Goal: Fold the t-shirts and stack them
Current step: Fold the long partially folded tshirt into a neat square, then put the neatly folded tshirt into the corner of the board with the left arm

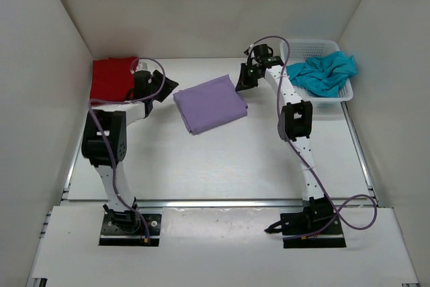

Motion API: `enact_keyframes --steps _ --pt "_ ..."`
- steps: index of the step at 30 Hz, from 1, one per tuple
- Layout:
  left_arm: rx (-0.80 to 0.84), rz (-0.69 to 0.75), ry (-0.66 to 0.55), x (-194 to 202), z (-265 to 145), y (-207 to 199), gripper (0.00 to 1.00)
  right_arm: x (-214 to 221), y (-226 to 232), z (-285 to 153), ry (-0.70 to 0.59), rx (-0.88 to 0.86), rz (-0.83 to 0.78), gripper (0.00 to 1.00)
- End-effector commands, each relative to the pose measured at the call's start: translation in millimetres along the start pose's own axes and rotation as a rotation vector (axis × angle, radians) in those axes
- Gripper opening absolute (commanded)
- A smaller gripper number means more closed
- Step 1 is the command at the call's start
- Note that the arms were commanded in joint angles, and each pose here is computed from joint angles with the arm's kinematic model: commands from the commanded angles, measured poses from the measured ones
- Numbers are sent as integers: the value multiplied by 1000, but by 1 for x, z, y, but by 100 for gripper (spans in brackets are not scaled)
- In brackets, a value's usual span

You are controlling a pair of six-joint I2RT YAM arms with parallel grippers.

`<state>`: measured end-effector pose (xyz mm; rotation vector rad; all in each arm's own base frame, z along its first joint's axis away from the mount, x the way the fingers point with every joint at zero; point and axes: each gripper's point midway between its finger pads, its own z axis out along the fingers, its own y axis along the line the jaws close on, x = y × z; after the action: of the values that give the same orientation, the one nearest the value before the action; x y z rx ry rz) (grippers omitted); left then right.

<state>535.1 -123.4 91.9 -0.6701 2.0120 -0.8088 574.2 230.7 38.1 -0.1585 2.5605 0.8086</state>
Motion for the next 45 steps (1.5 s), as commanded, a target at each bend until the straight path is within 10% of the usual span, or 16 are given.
enact_keyframes --steps 1,12,21,28,32,38,45 --pt "25 83 -127 -33 -42 -32 59 -67 51 -92 -210 12 -112 0" --pt "-119 92 139 85 -55 44 65 -91 165 -254 -439 -65 -280 38" --pt "-68 91 225 124 -27 29 64 -71 209 -305 -504 -54 -374 41" --pt "18 59 248 143 2 3 33 -51 209 -295 -453 -10 -371 37" --pt "94 109 216 127 17 -40 1 -43 202 -306 -478 27 -367 33" --pt "202 144 104 53 19 -114 0 -14 176 -358 -638 -105 -276 34" --pt "239 188 -44 -81 3 -151 0 71 111 -324 -559 -283 -108 35"
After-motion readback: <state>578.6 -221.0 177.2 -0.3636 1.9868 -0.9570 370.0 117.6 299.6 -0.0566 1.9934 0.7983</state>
